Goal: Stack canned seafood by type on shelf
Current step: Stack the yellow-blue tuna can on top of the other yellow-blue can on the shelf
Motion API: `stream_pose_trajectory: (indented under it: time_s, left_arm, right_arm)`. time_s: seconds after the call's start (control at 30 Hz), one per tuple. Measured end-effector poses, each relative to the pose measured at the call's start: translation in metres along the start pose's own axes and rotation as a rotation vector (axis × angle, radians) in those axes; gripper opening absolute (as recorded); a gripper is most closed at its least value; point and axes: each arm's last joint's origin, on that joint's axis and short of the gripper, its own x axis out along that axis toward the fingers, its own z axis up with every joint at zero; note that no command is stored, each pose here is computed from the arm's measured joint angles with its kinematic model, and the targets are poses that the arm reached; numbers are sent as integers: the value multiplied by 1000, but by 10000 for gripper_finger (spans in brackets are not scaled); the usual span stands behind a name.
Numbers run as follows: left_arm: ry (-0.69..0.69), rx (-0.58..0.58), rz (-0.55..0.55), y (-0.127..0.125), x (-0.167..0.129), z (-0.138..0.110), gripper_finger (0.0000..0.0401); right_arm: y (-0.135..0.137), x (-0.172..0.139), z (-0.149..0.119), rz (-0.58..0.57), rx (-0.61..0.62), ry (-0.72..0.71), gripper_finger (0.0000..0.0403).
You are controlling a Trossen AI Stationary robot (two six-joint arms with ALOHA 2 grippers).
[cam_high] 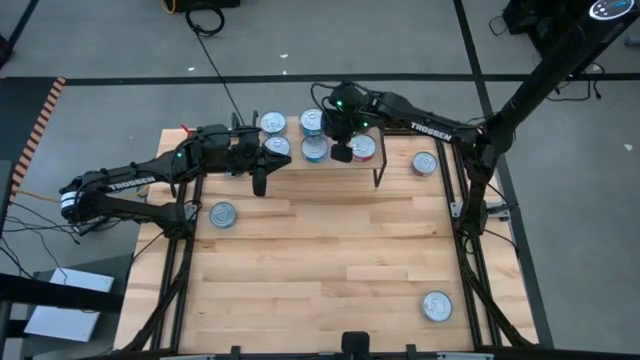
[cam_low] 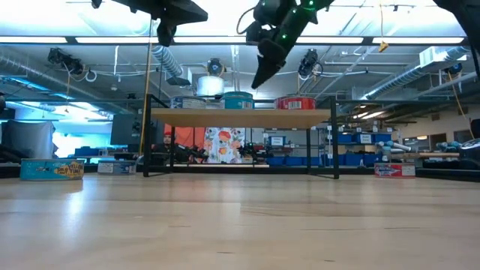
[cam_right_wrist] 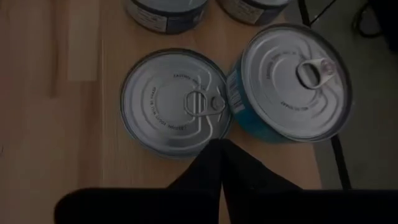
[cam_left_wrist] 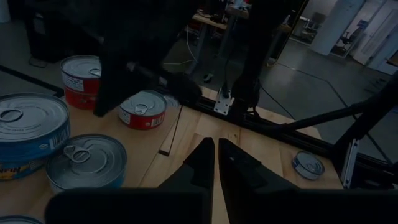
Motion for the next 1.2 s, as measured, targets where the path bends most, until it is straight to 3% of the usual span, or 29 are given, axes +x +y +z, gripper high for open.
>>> stream_pose_trajectory:
  time_s: [0.47, 1.0, 1.2]
  left_arm:
    - [1, -23, -1, 0, 0, 0, 25]
    - [1, -24, -3, -1, 0, 0, 25]
    - [1, -20, -3, -1, 0, 0, 25]
  right_arm:
    - [-10, 22, 3, -61, 101, -83, 4]
    - [-23, 18, 5, -97, 125, -128, 7]
    - [-29, 9, 16, -136, 131, -223, 6]
